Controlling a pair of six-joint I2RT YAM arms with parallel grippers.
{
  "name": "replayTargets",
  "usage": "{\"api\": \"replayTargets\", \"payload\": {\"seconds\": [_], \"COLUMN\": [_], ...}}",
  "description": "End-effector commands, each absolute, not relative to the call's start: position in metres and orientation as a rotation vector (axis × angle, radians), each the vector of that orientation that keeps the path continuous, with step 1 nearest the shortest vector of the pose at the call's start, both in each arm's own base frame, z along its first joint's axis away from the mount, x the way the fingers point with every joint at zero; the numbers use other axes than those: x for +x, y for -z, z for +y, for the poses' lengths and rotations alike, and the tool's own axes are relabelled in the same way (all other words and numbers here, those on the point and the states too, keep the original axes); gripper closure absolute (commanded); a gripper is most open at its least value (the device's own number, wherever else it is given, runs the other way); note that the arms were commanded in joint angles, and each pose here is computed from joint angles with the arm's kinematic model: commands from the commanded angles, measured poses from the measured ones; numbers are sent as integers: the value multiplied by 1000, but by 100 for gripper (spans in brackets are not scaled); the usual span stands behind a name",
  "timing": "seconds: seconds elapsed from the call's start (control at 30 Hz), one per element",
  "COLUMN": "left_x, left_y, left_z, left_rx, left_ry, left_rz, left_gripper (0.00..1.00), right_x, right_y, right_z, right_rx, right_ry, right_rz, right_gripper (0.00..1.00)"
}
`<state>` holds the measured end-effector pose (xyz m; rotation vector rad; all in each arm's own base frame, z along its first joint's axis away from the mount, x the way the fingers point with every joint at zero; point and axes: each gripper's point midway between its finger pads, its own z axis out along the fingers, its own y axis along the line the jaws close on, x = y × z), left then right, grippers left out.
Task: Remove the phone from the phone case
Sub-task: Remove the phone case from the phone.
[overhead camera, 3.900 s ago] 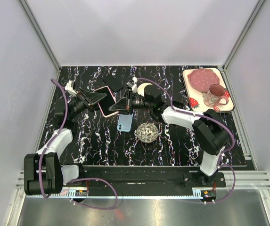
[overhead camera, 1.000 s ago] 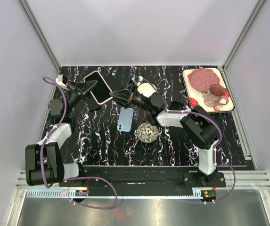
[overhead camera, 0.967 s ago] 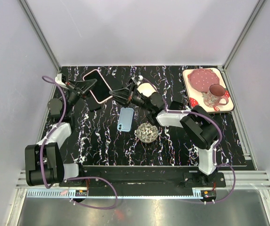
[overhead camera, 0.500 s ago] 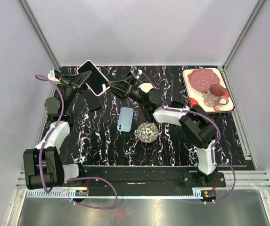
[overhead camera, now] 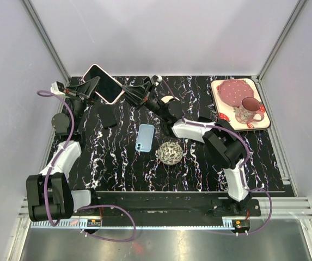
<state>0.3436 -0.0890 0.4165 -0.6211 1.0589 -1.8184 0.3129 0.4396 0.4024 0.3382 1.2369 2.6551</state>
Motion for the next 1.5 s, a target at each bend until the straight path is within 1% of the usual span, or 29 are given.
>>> {"api": "replayTargets", "payload": {"seconds": [0.0, 0.27, 0.6, 0.67, 0.7, 0.77, 0.8, 0.83, 0.9, 1.0, 1.07, 1.23, 1.3, 1.37, 1.47], "left_x": [209, 200, 189, 185, 185, 186, 187, 188, 188, 187, 188, 187, 188, 187, 192], "left_y": [-517, -532, -545, -549, -549, -550, -546, -546, -542, -538, -534, -527, -525, -526, -521], "left_z": [-108, -109, -114, -116, -117, -124, -131, -133, -135, -136, -138, -144, -147, -150, -167], "left_rx": [-79, -33, 11, 40, 47, 77, 105, 114, 121, 119, 119, 139, 142, 170, 215], "left_ry": [2115, 2154, 2191, 2190, 2189, 2183, 2171, 2165, 2167, 2166, 2159, 2140, 2136, 2125, 2106], "left_rz": [726, 667, 635, 641, 645, 696, 758, 773, 802, 812, 827, 887, 914, 930, 1053], "left_gripper": [100, 100, 100, 100, 100, 100, 100, 100, 100, 100, 100, 100, 100, 100, 100], "right_x": [336, 341, 346, 345, 348, 337, 341, 341, 341, 339, 337, 338, 339, 336, 329], "right_y": [-455, -458, -427, -420, -395, -372, -352, -343, -324, -306, -303, -278, -271, -266, -266], "right_z": [390, 394, 412, 419, 439, 450, 452, 451, 446, 443, 444, 435, 433, 432, 434], "right_rx": [573, 558, 618, 590, 612, 551, 633, 593, 637, 651, 601, 586, 578, 525, 361], "right_ry": [-2964, -2964, -2917, -2853, -2784, -2631, -2510, -2420, -2314, -2221, -2170, -1926, -1881, -1847, -1802], "right_rz": [826, 801, 937, 1033, 1282, 1560, 1714, 1764, 1877, 1977, 2011, 2139, 2162, 2192, 2243], "right_gripper": [100, 100, 100, 100, 100, 100, 100, 100, 100, 100, 100, 100, 100, 100, 100]}}
